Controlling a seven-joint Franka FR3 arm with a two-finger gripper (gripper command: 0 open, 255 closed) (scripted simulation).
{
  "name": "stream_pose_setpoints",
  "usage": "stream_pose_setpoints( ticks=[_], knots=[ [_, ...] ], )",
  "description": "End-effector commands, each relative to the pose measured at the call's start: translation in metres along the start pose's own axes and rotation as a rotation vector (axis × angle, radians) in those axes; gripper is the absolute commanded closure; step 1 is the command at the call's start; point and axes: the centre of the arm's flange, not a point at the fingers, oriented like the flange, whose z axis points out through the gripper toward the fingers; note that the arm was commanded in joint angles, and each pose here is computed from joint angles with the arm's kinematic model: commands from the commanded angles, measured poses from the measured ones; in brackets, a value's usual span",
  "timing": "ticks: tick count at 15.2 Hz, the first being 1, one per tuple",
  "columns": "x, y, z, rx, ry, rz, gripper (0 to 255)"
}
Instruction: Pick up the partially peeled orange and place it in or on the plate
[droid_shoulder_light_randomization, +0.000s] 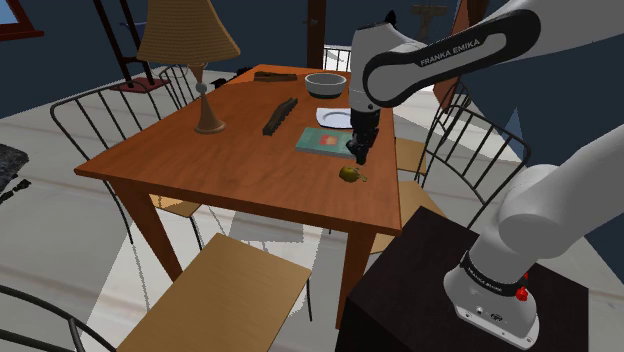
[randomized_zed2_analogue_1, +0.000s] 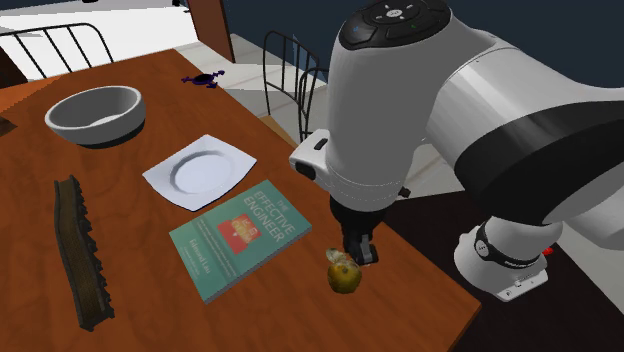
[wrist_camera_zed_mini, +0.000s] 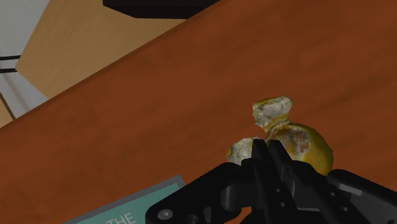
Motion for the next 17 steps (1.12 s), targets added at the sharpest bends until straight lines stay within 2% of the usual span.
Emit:
stream_pose_setpoints(
  ticks=[1, 5, 6, 9, 10, 17],
  knots=[
    [0.000, 0.000, 0.000, 0.000, 0.000, 0.000, 255],
    [0.000, 0.000, 0.000, 0.000, 0.000, 0.000, 255],
    [0.000, 0.000, 0.000, 0.000, 0.000, 0.000, 0],
    [0.011, -0.052, -0.008, -0.097, -0.004, -0.115, 0],
    [0.012, -0.060, -0.008, -0.111, -0.004, -0.132, 0],
    [0.013, -0.056, 0.028, -0.111, -0.004, -0.132, 0]
  ],
)
